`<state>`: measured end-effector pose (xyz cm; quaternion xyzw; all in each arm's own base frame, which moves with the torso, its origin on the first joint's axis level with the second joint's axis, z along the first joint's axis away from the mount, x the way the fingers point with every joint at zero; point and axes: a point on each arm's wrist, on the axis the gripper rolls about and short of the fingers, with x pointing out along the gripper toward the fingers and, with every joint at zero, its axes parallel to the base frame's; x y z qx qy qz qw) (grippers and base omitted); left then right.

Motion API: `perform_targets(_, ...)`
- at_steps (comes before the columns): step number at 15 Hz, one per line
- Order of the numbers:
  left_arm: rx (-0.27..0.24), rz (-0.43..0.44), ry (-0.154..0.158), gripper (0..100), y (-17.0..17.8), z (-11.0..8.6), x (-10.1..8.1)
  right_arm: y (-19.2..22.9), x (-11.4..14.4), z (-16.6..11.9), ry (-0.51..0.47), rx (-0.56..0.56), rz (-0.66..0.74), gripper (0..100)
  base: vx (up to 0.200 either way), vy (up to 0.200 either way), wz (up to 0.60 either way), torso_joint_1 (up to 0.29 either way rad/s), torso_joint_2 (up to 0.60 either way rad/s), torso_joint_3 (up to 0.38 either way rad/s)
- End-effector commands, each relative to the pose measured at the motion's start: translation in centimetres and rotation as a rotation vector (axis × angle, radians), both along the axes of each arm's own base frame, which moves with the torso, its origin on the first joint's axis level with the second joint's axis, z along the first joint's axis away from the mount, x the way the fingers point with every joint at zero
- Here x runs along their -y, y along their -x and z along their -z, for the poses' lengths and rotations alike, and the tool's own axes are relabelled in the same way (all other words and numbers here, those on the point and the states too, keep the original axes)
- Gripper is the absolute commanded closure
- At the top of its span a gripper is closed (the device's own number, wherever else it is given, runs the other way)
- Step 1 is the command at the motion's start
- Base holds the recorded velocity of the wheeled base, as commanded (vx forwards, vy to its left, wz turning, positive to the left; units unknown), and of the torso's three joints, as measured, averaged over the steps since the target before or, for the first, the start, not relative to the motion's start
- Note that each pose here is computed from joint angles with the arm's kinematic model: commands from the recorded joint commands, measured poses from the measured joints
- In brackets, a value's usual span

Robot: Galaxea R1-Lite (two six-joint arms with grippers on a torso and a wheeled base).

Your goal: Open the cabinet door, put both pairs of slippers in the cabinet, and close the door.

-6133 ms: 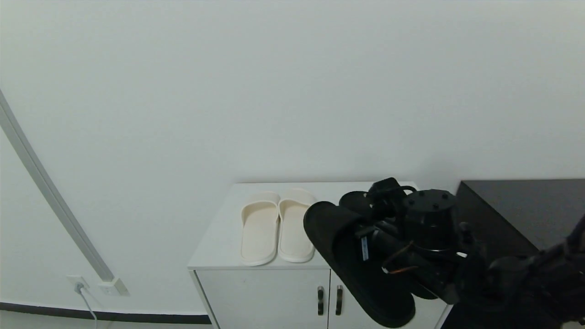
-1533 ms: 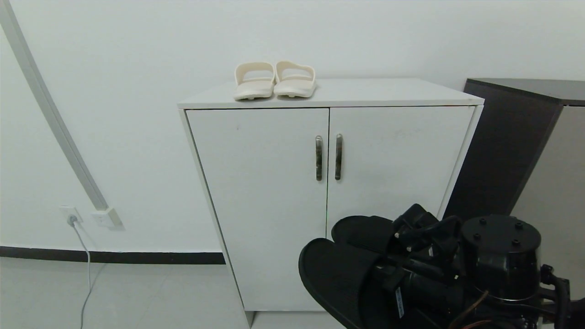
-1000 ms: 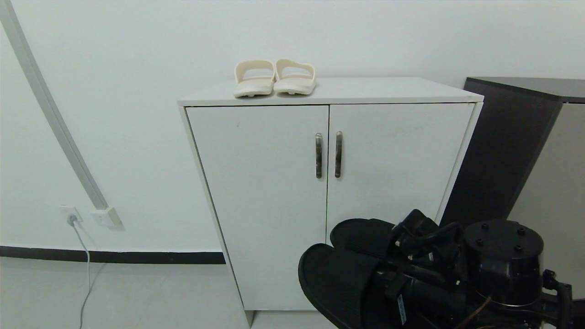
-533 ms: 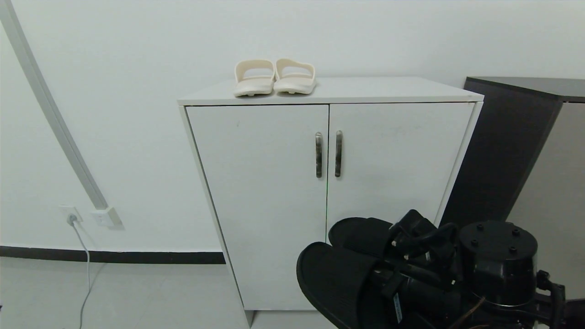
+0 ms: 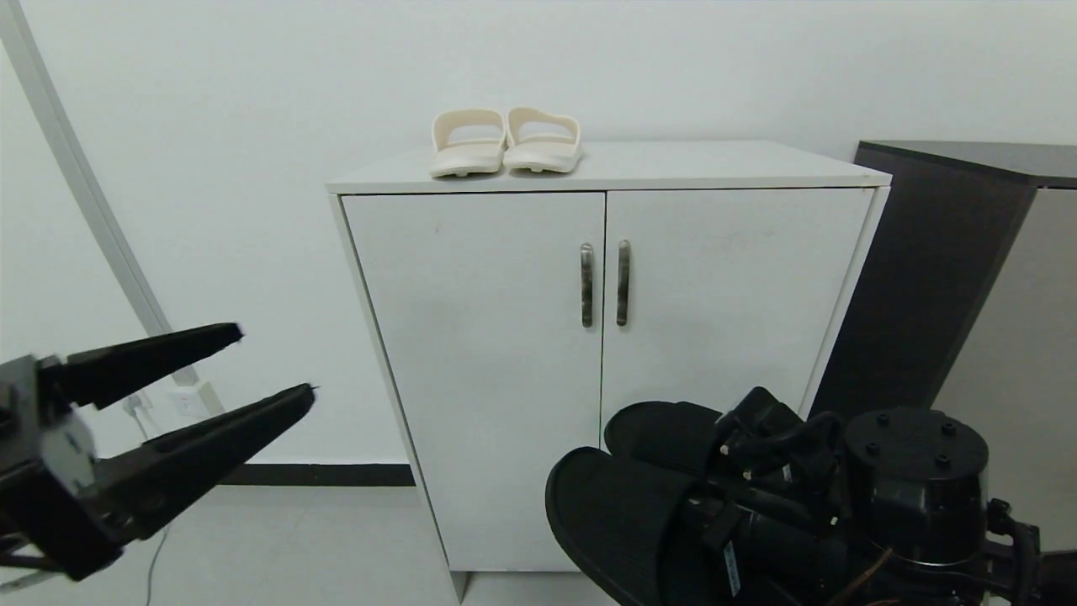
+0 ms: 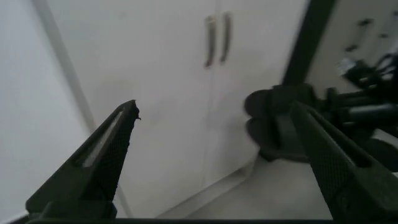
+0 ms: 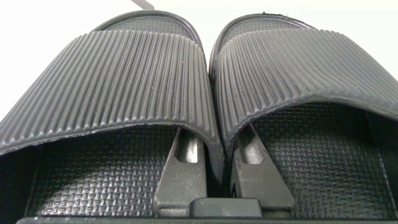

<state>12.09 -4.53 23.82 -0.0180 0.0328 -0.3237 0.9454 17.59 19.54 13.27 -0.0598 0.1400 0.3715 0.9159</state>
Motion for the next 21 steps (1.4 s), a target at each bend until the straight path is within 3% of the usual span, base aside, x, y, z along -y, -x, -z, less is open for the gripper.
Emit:
perform_targets(1, -0.060, 0.152, -0.021, 0, -3.4, -0.4, 3.7, 0.0, 0.0, 0.0, -0.002, 0.002, 0.000, 100, 0.000, 0.000, 0.00, 0.000, 0.00, 0.000)
perform_targets(4, -0.090, 0.264, -0.042, 0, -5.8, -0.4, 7.5, 0.0, 0.1, -0.1, -0.003, 0.001, 0.001, 100, 0.000, 0.000, 0.00, 0.000, 0.00, 0.000)
perform_targets(9, -0.026, 0.356, -0.001, 0, -10.3, -0.5, 13.4, 0.1, 0.1, 0.0, 0.001, 0.001, 0.000, 100, 0.000, 0.000, 0.00, 0.000, 0.00, 0.000)
perform_targets(13, -0.073, 0.411, 0.111, 0, -13.6, -1.9, 17.5, 0.0, 0.0, 0.1, 0.002, 0.000, 0.000, 100, 0.000, 0.000, 0.00, 0.000, 0.00, 0.000)
perform_targets(14, -0.076, 0.413, 0.114, 0, -13.8, -1.9, 17.6, 0.0, 0.0, 0.1, 0.002, 0.000, 0.000, 100, 0.000, 0.000, 0.00, 0.000, 0.00, 0.000)
perform_targets(16, -0.154, 0.469, 0.150, 0, -15.6, -2.1, 19.1, 0.0, 0.1, 0.1, 0.005, -0.003, 0.000, 100, 0.000, 0.000, 0.00, 0.000, 0.00, 0.000)
perform_targets(18, -0.179, 0.468, 0.169, 0, -16.8, -1.8, 19.5, 0.0, 0.1, 0.1, 0.005, -0.003, 0.000, 100, 0.000, 0.000, 0.00, 0.000, 0.00, 0.000)
perform_targets(21, -0.196, 0.445, 0.165, 0, -18.1, -0.9, 19.4, 0.0, 0.1, 0.2, 0.005, -0.004, 0.002, 100, 0.000, 0.000, 0.00, 0.000, 0.00, 0.000)
